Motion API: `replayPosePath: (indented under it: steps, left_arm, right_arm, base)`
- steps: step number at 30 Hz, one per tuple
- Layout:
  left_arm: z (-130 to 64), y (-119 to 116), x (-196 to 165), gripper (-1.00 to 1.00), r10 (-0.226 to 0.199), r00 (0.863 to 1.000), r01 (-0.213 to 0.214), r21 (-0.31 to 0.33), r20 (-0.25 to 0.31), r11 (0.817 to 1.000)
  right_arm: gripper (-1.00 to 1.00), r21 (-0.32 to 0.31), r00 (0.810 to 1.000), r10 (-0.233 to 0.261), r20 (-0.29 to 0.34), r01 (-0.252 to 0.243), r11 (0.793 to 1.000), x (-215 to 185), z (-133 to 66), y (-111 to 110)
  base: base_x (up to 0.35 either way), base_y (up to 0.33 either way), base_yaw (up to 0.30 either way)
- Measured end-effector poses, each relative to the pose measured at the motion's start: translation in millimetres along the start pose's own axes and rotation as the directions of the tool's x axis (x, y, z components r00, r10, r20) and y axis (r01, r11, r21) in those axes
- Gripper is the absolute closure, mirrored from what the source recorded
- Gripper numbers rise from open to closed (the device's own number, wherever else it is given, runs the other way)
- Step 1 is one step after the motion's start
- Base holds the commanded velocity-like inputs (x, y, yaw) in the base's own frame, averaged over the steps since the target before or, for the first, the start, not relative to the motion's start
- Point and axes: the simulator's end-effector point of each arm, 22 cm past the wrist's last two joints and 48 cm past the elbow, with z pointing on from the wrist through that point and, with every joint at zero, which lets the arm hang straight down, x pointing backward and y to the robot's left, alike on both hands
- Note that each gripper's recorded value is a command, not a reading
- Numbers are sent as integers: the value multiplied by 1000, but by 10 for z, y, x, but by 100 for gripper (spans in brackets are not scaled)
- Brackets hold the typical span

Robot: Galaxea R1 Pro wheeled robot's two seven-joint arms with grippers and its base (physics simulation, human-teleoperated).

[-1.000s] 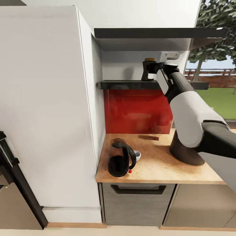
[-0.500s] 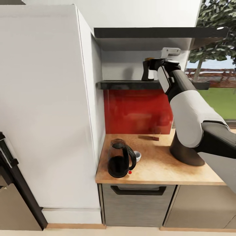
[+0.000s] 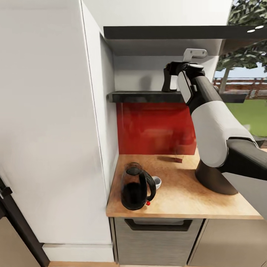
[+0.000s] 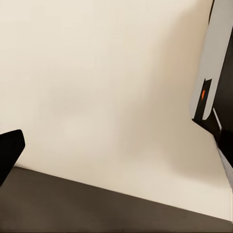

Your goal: Set up a coffee station on the kitchen countertop: keep the coffee maker on the countertop, move the bottle of coffee from the kitchen shelf to the counter next to the coffee maker, place a paper coffee filter on top of the coffee maker, put the saucer next to the coffee maker with the coffee cup on the saucer, and place the electric kettle next to the coffee maker.

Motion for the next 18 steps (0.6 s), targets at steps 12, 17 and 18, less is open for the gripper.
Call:
replayPosePath:
  steps: [12,17,18]
  left_arm:
    - [-5,4,158,-100,3,998,-3,0,-63,1000]
    - [-9,6,222,-100,6,997,-6,0,-71,1000]
    - [-10,7,232,-100,6,997,-6,0,-73,1000]
  right_arm:
    - [-100,0,1000,-4,-4,4,1000,16,4,0]
    - [-100,0,1000,-5,-5,5,1000,23,5,2]
    - [-100,0,1000,-9,-16,9,1000,69,13,4]
  base:
    - [199,0,0]
    - [21,0,0]
    - [2,0,0]
